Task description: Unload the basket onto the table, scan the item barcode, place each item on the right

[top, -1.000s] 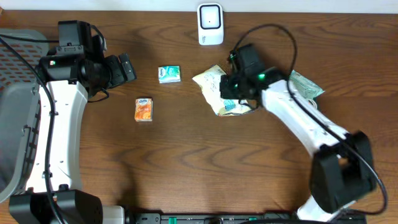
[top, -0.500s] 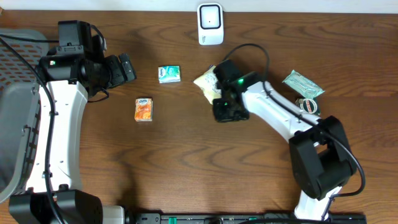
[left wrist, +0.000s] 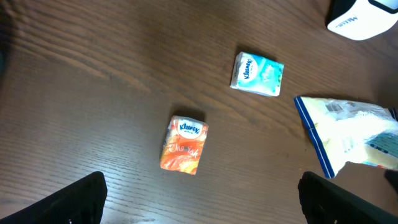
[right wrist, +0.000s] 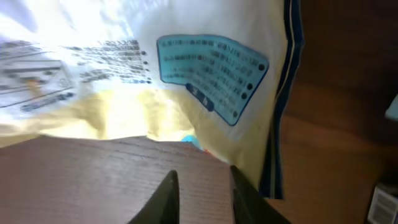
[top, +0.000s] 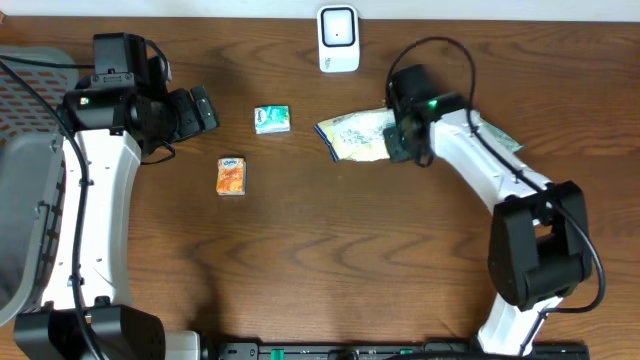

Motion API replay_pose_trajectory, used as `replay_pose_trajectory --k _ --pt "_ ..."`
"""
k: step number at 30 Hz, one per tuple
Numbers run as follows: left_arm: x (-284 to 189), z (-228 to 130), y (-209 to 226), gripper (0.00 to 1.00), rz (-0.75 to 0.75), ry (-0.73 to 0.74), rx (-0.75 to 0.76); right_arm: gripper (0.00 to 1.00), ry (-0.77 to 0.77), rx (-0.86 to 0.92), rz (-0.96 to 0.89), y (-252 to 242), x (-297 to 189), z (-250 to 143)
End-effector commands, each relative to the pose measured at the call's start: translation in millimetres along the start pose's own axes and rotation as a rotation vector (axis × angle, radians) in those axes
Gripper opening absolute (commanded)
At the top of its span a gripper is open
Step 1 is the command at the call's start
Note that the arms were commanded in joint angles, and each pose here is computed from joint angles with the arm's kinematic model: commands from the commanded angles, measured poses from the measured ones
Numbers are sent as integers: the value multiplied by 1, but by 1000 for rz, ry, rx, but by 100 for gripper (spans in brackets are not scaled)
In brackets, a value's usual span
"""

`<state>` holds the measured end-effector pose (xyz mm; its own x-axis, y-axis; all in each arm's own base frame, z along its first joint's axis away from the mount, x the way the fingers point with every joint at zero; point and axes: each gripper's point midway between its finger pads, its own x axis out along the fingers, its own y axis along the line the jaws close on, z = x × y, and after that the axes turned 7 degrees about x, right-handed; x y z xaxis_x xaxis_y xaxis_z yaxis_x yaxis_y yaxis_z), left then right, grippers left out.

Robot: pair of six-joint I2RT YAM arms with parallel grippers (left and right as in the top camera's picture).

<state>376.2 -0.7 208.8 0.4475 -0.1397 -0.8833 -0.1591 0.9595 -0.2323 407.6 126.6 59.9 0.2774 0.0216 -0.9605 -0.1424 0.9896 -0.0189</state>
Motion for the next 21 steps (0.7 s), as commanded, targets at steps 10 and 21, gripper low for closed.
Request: replay_pose_trajectory --k 10,21 --pt "2 -1 2 98 9 8 10 52 -111 421 350 -22 -55 55" --pt "2 -1 2 98 9 8 10 99 58 672 529 -20 27 55"
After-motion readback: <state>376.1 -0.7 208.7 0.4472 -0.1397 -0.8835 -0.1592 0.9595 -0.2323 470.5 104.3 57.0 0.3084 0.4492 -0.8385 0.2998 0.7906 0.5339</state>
